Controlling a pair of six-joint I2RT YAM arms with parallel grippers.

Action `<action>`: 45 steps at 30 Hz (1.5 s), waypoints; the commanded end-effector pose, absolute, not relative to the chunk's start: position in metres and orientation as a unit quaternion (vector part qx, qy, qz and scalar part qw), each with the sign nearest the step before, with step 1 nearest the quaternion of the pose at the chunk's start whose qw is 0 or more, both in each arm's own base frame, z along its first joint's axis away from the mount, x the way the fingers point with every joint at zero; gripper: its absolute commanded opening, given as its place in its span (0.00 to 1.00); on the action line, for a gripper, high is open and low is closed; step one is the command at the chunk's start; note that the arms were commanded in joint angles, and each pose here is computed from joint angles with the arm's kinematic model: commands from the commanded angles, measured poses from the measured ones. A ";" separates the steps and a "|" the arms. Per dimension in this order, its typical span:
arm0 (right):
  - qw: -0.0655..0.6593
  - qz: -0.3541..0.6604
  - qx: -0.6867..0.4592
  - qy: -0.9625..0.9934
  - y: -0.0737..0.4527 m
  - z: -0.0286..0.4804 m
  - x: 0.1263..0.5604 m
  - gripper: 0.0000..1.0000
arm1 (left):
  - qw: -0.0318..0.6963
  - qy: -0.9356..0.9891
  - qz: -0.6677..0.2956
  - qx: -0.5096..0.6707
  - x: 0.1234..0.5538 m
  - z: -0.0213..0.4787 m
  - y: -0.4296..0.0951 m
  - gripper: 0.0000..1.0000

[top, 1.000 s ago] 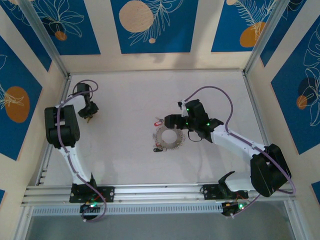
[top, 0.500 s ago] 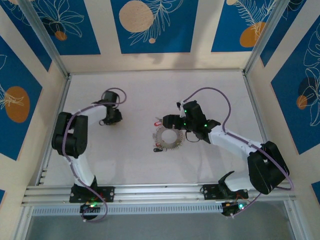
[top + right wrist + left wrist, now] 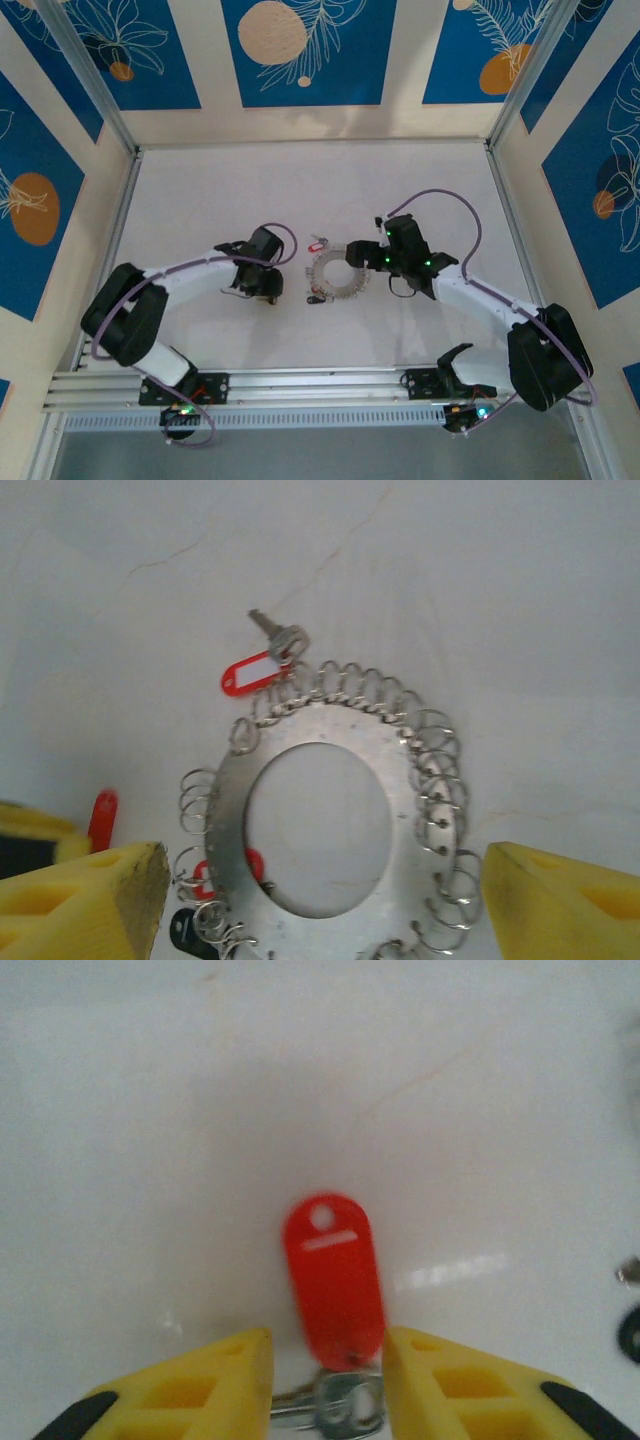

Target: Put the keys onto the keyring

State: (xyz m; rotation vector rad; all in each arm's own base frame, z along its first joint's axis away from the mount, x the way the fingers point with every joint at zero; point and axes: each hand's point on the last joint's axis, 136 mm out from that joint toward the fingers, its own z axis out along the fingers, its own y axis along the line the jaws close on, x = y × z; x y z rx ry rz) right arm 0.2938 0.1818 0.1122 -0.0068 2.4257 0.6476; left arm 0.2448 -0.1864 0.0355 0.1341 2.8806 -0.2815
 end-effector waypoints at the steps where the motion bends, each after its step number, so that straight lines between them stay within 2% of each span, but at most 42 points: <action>1: 0.289 0.245 0.009 0.925 0.172 0.107 0.287 0.82 | 0.154 0.985 -0.068 0.045 0.248 0.066 -0.169 0.42; 3: 0.274 0.252 0.011 0.928 0.171 0.105 0.284 0.81 | 0.181 0.981 -0.050 0.057 0.258 0.087 -0.164 0.48; 6: 0.234 0.264 0.005 0.936 0.176 0.101 0.275 0.76 | 0.217 0.972 -0.043 0.077 0.271 0.114 -0.164 0.51; 13: 0.145 0.240 -0.004 0.960 0.176 0.076 0.259 0.41 | 0.268 0.950 -0.135 0.083 0.288 0.138 -0.191 0.52; 18: 0.106 0.204 -0.001 0.973 0.176 0.060 0.267 0.30 | 0.325 0.930 -0.140 0.096 0.300 0.132 -0.192 0.52; 27: 0.052 0.098 0.008 0.994 0.165 0.045 0.259 0.34 | 0.381 0.904 -0.146 0.127 0.299 0.091 -0.189 0.53; 37: 0.004 0.142 -0.036 0.989 0.194 0.033 0.212 0.33 | 0.388 0.897 -0.175 0.118 0.296 0.083 -0.195 0.54; 45: 0.019 0.243 -0.083 0.966 0.241 0.039 0.207 0.35 | 0.386 0.900 -0.166 0.116 0.296 0.081 -0.192 0.54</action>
